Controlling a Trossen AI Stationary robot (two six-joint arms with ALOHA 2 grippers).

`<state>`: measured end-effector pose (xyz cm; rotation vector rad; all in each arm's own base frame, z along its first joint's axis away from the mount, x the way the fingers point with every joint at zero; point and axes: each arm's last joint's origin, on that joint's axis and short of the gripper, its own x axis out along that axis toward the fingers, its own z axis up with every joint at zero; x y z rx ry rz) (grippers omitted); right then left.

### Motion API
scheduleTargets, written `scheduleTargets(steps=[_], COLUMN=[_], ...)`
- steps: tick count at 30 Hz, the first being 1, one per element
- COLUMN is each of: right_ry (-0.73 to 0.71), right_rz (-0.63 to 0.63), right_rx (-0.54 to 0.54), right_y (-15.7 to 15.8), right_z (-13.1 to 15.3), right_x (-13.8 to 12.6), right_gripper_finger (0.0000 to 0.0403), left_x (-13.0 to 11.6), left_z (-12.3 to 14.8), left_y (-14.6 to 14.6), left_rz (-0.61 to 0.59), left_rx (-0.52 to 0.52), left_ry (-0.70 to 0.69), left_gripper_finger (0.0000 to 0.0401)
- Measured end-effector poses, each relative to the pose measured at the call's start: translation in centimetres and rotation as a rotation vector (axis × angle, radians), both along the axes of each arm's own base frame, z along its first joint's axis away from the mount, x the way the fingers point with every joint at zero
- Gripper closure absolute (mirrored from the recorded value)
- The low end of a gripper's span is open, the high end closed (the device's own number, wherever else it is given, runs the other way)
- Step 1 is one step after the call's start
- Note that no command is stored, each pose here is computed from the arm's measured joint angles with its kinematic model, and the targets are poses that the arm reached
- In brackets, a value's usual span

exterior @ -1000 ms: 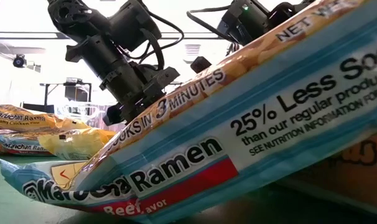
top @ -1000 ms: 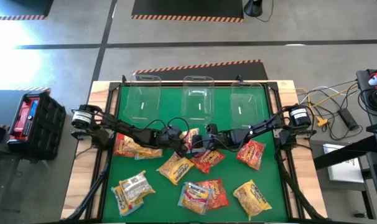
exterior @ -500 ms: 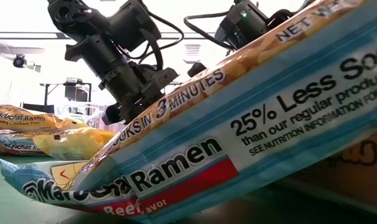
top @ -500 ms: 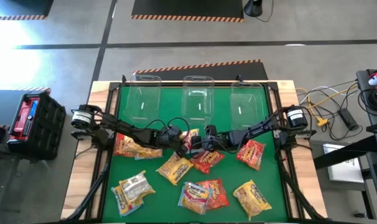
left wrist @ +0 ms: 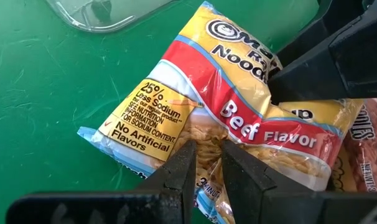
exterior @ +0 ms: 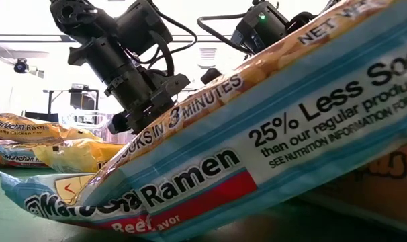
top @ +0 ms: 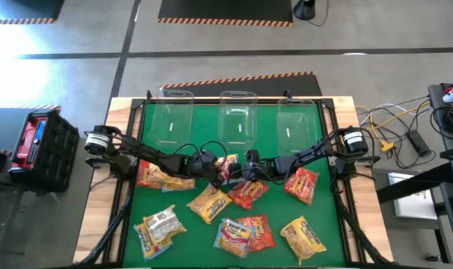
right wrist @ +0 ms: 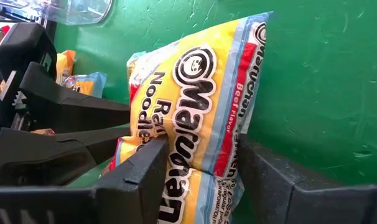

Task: Sort Maruchan noodles
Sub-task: Put the blue noodle pack into the right transparent bin

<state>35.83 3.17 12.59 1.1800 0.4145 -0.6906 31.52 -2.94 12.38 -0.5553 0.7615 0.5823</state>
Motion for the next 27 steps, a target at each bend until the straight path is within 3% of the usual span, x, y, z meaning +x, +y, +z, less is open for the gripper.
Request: scheduleTargets(steps=[22,27], right_ry=[-0.001,0.023], right_rz=[0.033,0.046], right_rx=[-0.02,-0.003], right_y=[0.0,0.0], right_z=[0.6,0.5], right_x=[-0.1,-0.2], right_gripper_finger=[0.0248,0.0248], left_x=[0.2,0.0], left_z=[0.3,1.4], left_y=[0.0,-0.3], left_rz=[-0.001,-0.004], left_rx=[-0.003,-0.021], left_ry=[-0.015,-0.048], left_gripper_finger=[0.0342,0.0342])
